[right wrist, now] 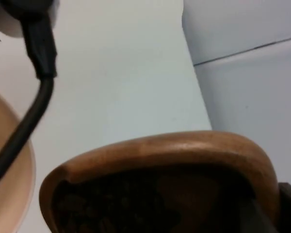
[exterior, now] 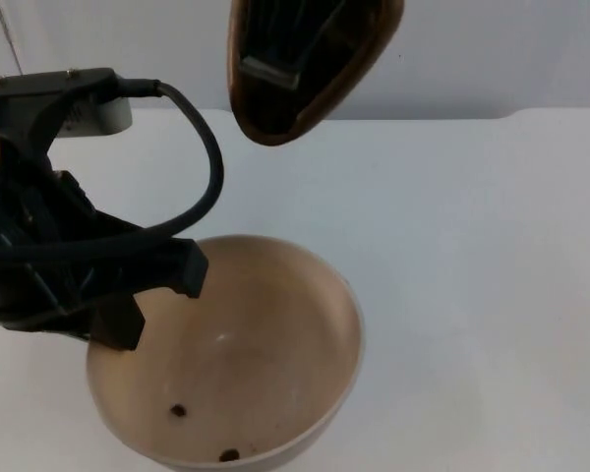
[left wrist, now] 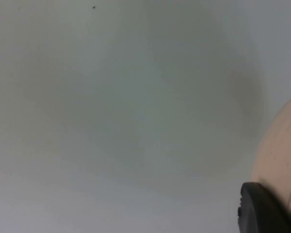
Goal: Pick up the bowl with the left hand and pour the coffee beans from the cup into the bowl with the right hand.
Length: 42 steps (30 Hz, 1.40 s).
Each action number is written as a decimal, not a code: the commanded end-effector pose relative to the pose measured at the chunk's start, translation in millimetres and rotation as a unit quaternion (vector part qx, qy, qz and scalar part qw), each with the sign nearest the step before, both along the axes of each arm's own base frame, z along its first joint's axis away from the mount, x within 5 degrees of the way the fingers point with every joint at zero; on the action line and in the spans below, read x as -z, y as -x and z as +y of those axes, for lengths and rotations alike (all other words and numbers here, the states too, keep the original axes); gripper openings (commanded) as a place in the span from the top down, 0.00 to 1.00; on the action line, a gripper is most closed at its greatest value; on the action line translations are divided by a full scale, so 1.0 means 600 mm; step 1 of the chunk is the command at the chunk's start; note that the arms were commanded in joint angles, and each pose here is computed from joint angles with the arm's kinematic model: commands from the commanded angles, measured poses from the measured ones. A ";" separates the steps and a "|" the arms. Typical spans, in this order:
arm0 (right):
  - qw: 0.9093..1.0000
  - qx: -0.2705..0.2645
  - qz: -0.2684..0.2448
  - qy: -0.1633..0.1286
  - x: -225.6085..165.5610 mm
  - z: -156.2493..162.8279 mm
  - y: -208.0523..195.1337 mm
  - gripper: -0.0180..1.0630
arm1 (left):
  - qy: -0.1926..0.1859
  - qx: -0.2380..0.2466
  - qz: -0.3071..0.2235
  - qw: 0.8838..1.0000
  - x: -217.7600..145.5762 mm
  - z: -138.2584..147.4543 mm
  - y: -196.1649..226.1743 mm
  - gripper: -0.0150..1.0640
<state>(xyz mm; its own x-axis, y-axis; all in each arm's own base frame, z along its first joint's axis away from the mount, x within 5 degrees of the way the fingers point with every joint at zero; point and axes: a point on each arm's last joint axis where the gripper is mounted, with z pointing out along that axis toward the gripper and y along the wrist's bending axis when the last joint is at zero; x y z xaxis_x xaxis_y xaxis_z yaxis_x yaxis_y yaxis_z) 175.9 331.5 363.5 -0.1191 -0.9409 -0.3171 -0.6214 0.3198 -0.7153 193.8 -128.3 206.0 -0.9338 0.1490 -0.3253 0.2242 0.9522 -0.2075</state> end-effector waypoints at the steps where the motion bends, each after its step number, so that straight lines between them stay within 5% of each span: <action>1: 1.000 -0.015 -0.027 0.007 -0.009 0.003 0.008 0.98 | 0.006 -0.003 -0.002 1.000 -0.003 -0.001 0.003 0.99; 14: 0.991 -0.052 -0.096 0.078 0.014 0.012 0.032 0.98 | 0.007 -0.004 -0.002 1.000 -0.003 -0.001 0.003 0.99; 36: 0.980 -0.072 -0.167 0.080 0.000 0.026 0.055 0.98 | 0.009 -0.005 -0.001 1.000 -0.003 -0.001 0.003 0.99; 42: 0.971 -0.084 -0.194 0.111 0.022 0.049 0.055 0.98 | 0.010 -0.006 0.000 1.000 -0.003 -0.002 0.003 0.99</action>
